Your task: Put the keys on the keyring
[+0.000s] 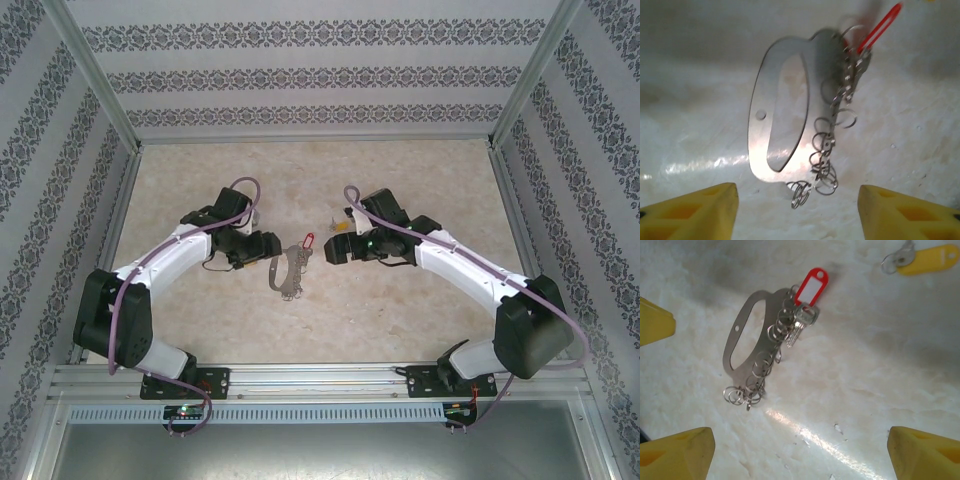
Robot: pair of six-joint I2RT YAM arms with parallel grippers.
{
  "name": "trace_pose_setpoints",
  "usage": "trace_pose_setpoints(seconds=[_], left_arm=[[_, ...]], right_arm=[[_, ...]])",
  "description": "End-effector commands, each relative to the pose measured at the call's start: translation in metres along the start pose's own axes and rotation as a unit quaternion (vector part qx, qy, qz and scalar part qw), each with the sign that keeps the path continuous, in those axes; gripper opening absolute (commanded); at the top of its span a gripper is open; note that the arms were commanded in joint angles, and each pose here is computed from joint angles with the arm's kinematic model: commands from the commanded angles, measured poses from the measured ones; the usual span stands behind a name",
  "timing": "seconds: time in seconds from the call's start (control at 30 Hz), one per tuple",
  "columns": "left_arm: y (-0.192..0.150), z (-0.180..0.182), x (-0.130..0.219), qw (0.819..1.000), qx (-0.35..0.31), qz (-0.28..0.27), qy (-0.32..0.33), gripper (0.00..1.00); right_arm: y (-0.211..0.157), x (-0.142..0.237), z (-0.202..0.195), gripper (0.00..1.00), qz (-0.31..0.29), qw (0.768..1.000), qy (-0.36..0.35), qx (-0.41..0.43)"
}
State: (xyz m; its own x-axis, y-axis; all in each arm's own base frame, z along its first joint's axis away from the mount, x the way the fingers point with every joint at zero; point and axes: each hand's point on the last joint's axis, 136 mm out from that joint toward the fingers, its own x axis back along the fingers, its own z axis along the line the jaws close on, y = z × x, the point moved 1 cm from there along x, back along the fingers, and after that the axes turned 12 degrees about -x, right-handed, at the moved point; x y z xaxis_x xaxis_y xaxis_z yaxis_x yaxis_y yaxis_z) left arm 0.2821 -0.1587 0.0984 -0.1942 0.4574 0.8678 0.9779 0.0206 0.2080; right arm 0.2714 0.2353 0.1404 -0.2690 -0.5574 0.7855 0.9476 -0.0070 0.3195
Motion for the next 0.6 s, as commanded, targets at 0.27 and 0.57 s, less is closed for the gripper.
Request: trace_pose_setpoints(seconds=[0.27,0.57], left_arm=[[-0.053,0.003,-0.011,0.998,0.012,0.057,-0.012,0.49],[-0.058,-0.007,-0.033,0.997,0.017,0.069,-0.031,0.42]], right_arm=[[-0.011,-0.013,-0.004,0.95,-0.004,1.0,0.0,-0.027],[-0.012,-0.017,-0.007,0.98,0.0,0.999,-0.006,-0.033]])
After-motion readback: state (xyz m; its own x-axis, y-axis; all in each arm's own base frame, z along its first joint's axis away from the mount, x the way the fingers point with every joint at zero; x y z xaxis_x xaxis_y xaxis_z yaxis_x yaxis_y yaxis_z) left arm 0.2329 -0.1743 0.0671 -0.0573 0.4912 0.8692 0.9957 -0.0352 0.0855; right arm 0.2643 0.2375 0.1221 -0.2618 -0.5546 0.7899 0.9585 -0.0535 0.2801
